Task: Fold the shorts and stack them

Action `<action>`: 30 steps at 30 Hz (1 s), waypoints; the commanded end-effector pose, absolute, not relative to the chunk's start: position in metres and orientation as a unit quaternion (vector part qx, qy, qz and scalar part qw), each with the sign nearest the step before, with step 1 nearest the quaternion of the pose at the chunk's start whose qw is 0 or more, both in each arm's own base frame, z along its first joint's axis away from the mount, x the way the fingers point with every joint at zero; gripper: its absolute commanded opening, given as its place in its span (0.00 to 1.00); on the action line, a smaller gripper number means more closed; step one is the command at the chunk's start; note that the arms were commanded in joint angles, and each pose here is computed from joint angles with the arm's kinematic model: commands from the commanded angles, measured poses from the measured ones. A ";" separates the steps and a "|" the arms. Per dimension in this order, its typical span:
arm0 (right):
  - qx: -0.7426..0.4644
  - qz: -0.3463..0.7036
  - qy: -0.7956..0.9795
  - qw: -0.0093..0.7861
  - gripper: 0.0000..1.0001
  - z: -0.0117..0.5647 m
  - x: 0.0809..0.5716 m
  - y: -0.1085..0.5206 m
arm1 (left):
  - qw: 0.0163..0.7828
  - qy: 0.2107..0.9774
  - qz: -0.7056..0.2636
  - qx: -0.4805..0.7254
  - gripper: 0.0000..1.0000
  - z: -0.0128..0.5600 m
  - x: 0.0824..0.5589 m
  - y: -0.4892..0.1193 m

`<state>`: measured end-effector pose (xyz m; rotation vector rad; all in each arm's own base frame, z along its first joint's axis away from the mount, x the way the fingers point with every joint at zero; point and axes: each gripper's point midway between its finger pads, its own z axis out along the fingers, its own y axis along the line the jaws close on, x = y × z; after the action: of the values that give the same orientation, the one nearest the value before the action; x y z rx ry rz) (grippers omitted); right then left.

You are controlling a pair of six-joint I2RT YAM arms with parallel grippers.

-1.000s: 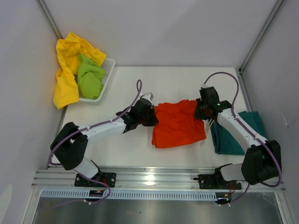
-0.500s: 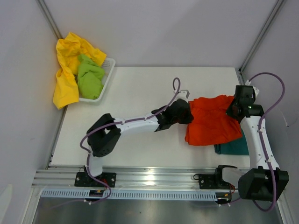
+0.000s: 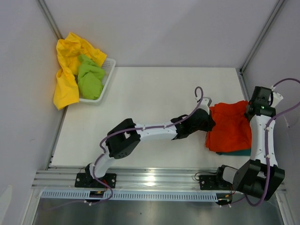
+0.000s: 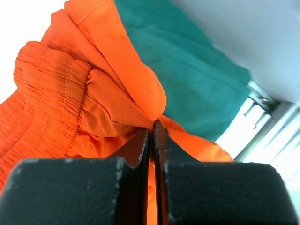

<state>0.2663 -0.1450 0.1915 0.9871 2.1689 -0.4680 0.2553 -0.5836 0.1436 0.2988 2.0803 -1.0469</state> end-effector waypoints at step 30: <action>0.477 -0.202 0.769 0.373 0.00 0.201 0.301 -0.246 | 0.480 0.770 -0.415 0.060 0.00 0.174 0.259 -0.657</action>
<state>0.2878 -0.2323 0.1817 1.2268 2.0751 -0.5112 0.2514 -0.6512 0.1482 0.2160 1.9338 -0.9699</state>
